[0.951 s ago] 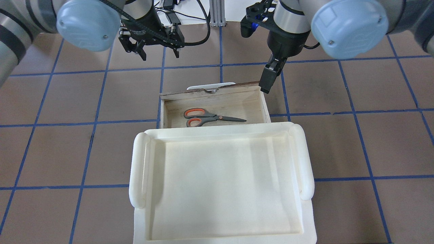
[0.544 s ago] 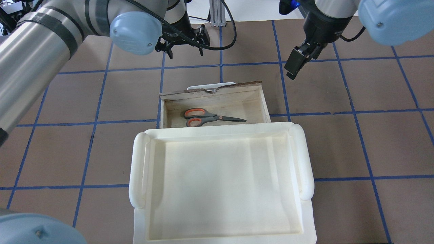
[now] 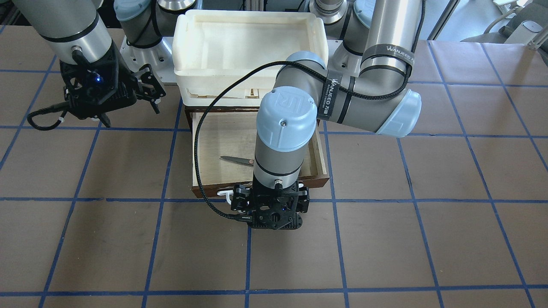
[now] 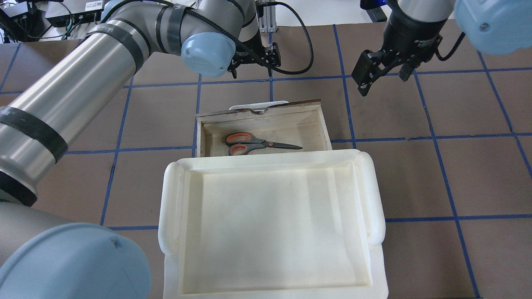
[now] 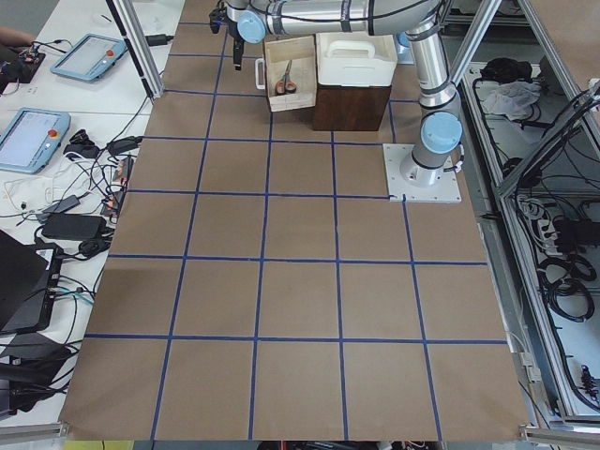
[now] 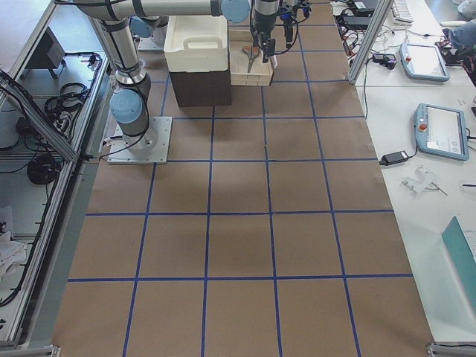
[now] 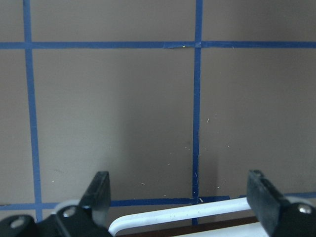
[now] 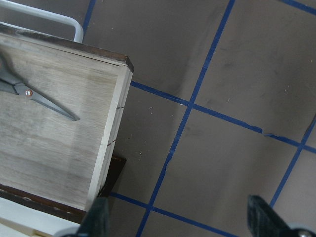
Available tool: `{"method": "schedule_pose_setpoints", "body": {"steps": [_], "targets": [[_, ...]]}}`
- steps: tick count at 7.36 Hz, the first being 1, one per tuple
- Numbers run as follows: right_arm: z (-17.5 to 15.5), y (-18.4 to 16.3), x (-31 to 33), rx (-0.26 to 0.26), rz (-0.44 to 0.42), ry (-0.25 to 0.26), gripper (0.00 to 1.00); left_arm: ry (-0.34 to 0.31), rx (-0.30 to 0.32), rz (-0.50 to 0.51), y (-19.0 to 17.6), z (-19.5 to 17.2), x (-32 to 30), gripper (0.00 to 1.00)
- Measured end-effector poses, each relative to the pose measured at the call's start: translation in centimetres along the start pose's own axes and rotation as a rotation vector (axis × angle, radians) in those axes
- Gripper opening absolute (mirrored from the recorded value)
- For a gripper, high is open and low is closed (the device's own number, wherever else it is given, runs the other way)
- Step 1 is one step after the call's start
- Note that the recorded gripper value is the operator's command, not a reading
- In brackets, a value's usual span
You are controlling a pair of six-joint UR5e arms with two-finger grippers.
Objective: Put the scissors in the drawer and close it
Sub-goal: 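Raise the right gripper away while the left gripper moves to the drawer handle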
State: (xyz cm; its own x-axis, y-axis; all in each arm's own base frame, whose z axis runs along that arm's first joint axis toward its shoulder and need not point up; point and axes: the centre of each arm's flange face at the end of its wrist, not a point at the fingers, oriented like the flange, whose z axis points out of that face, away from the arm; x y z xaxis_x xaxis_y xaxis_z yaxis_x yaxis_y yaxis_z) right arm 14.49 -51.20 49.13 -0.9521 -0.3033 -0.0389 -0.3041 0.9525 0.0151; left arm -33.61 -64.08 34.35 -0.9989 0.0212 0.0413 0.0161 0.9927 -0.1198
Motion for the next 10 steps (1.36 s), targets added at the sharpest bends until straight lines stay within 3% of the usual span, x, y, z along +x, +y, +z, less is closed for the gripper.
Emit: {"method": "schedule_pose_setpoints", "body": {"steps": [3, 5, 8, 10], "targets": [[-0.6, 0.7, -2.1, 0.005, 0.221, -0.001, 1.00, -0.016, -0.047, 0.039, 0.8, 3.2, 2.8, 1.00], [-1.1, 1.0, -3.1, 0.021, 0.248, 0.001, 1.00, -0.027, -0.085, 0.057, 1.7, 3.6, 3.5, 1.00], [-3.5, 2.4, -3.1, 0.088, 0.266, 0.004, 1.00, -0.036, -0.119, 0.069, 2.7, 3.5, 4.0, 1.00], [-3.3, 2.4, -2.8, 0.094, 0.276, 0.011, 1.00, -0.038, -0.133, 0.074, 3.1, 3.5, 4.2, 1.00]]}}
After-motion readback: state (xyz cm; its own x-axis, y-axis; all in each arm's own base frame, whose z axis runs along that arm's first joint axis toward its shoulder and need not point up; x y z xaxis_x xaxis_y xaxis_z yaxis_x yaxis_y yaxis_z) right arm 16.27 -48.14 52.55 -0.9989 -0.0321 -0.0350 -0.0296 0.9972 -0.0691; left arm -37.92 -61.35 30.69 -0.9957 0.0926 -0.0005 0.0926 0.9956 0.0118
